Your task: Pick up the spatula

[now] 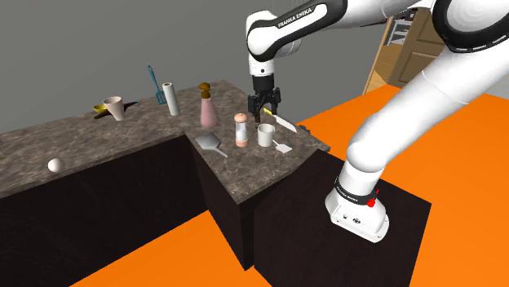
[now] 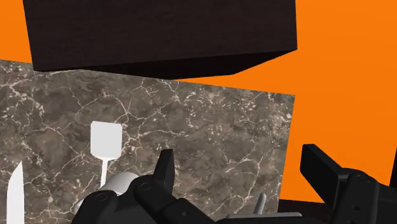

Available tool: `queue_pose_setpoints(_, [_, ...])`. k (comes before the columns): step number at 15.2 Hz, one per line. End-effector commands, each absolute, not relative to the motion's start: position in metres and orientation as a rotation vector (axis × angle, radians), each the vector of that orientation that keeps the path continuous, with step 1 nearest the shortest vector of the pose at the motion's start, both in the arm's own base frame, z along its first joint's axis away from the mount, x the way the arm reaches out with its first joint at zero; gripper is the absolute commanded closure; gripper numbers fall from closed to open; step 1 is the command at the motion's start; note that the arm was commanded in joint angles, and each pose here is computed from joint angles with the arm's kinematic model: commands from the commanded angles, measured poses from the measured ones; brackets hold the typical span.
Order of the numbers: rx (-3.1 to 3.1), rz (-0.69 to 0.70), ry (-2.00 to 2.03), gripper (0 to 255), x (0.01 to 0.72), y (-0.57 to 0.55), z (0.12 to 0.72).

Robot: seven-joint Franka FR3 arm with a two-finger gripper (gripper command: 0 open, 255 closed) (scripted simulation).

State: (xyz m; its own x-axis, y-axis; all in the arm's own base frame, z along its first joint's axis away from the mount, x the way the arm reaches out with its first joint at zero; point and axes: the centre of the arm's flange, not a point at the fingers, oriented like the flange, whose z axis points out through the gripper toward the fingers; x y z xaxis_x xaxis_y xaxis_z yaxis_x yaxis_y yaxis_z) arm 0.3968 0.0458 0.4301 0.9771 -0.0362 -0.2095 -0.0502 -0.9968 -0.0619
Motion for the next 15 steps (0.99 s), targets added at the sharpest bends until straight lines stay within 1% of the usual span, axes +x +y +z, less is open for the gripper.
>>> queue_pose_setpoints(1, [-3.060, 0.312, 0.087, 0, 0.417, 0.054, 0.413])
queue_pose_setpoints(15, [-3.083, 0.258, 0.223, 0, 0.548, 0.095, 0.297])
